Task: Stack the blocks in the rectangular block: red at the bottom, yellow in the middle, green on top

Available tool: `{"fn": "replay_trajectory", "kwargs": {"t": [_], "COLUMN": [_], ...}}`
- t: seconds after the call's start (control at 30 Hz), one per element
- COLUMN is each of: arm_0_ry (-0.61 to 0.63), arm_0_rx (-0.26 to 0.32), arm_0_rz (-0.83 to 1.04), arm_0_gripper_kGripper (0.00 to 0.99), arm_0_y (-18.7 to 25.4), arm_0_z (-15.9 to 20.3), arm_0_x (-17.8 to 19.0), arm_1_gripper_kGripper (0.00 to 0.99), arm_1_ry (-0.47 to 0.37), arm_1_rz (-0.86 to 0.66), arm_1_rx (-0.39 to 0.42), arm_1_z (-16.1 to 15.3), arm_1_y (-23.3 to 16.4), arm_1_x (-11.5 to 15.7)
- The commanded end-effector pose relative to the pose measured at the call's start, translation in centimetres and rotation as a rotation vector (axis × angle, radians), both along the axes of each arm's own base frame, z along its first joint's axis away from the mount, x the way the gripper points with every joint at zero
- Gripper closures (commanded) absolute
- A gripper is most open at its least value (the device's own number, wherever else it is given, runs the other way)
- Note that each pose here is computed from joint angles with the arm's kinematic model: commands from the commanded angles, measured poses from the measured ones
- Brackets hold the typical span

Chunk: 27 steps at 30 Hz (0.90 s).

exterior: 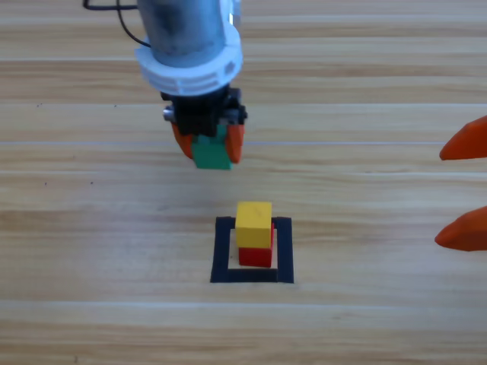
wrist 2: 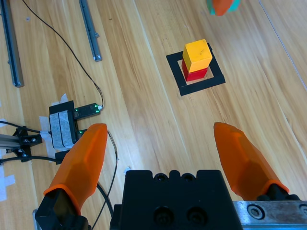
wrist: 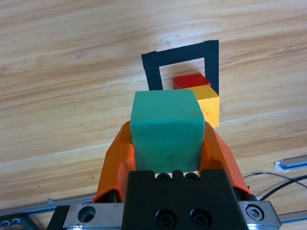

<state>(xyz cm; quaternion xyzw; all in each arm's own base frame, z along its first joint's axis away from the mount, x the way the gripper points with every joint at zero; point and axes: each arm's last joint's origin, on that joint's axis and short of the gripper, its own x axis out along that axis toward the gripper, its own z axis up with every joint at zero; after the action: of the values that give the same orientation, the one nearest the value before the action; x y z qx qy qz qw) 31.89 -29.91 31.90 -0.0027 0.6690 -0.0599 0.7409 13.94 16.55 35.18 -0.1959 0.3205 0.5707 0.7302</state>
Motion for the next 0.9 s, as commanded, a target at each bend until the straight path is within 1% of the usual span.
{"fn": "replay_trajectory", "kwargs": {"t": [0.03, 0.2, 0.5, 0.67, 0.9], "arm_0_ry": [0.073, 0.085, 0.091, 0.1, 0.095], "arm_0_rx": [0.059, 0.071, 0.077, 0.077, 0.065], "arm_0_rz": [-0.028, -0.028, -0.011, 0.033, 0.031], "arm_0_gripper_kGripper": [0.982, 0.982, 0.981, 0.981, 0.978], "arm_0_y": [-3.0, -3.7, -4.5, -4.7, -6.0], "arm_0_z": [-3.9, -4.7, -5.1, -5.3, -5.5], "arm_0_x": [-0.3, -0.5, -1.1, -1.3, -1.9], "arm_1_gripper_kGripper": [0.011, 0.011, 0.011, 0.011, 0.011], "arm_1_ry": [0.037, 0.036, 0.036, 0.035, 0.036], "arm_1_rz": [-0.023, -0.023, -0.024, -0.022, -0.021], "arm_1_rx": [-0.037, -0.036, -0.038, -0.038, -0.04], "arm_1_z": [-1.5, -1.4, -1.5, -1.5, -1.6], "arm_1_y": [0.0, 0.0, 0.0, 0.0, 0.0], "arm_1_x": [0.9, 0.9, 0.8, 0.8, 0.9]}}
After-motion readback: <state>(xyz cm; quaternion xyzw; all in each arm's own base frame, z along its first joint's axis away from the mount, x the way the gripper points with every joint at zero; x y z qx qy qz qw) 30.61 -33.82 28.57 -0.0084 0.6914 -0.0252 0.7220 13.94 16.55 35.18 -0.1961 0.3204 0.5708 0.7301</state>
